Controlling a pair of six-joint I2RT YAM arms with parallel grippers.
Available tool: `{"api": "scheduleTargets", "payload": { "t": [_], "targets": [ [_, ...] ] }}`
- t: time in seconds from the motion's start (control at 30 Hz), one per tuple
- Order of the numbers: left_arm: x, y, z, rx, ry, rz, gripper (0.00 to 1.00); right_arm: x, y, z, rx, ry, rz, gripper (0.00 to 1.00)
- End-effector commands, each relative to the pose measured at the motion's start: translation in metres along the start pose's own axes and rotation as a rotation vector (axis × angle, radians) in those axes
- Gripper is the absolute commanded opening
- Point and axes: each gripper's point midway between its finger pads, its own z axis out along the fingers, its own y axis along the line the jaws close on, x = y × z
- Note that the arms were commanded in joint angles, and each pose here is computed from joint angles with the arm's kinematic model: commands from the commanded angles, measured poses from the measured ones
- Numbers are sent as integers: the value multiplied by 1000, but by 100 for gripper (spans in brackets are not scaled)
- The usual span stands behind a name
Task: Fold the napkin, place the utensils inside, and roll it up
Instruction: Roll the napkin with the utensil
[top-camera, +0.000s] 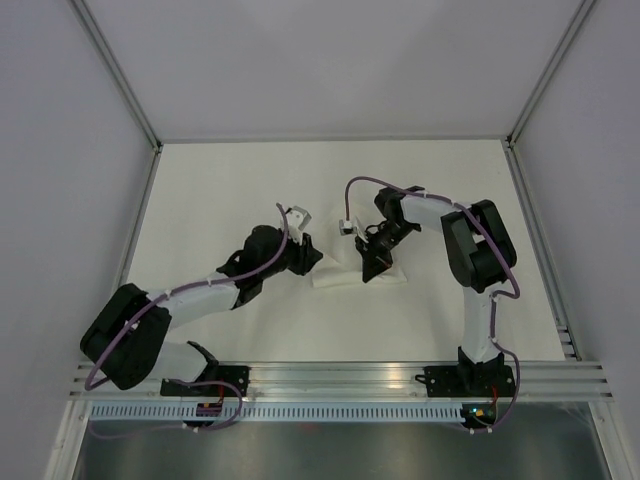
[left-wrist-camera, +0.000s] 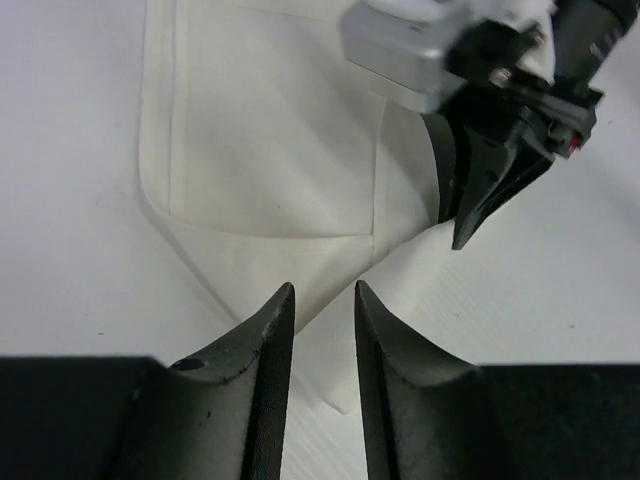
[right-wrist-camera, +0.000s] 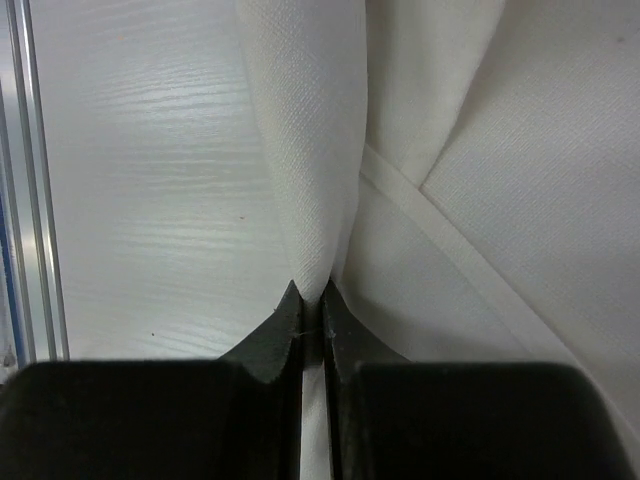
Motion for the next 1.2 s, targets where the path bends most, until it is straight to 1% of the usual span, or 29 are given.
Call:
{"api": "scheduleTargets", "payload": {
  "t": [0.0,0.07,0.1,0.17,0.2,0.27,0.3,0.37,0.4,0.5,0.6,0.67,0.77,0.83,0.87,0.97,1.03,1.17],
  "targets": [
    [-35,-11,-2,-113,-217,286,36,44,4,12,-76,136,56,5],
    [-28,-14,0,-159,-211,397,35,43,1,12,-80,140,62,5],
    [-28,-28,1,-144,-228,486,38,46,1,13,-92,145,76,5],
    [-26,-31,5,-187,-222,556,40,45,-2,12,-93,144,85,5],
    [-19,-40,9,-185,-218,638,40,47,-3,13,-101,149,94,5],
    [-19,-47,13,-213,-220,720,43,46,-5,12,-104,149,101,5],
    [-6,-55,20,-195,-187,796,45,48,-4,13,-113,154,109,5],
    [0,-72,27,-155,-171,855,45,48,-6,14,-117,159,112,5],
    [12,-72,34,-147,-136,907,45,49,-6,14,-121,163,120,6],
    [22,-87,43,-104,-116,973,47,50,-8,14,-123,169,128,5],
    [32,-102,49,-23,-96,979,51,51,-10,15,-124,173,135,6],
    [39,-104,53,6,-66,990,54,53,-11,16,-126,178,138,6],
    [52,-109,60,61,-13,1015,55,54,-11,16,-130,178,145,5],
    [60,-115,62,107,10,1007,55,53,-11,16,-131,177,145,6],
    [65,-115,64,118,35,1006,55,54,-11,17,-131,178,146,6],
    [71,-114,66,130,56,994,55,53,-12,17,-134,178,148,5],
    [81,-112,67,151,102,986,55,54,-12,16,-136,180,152,6],
    [88,-100,72,140,126,964,55,54,-12,16,-137,177,155,5]
  ]
}}
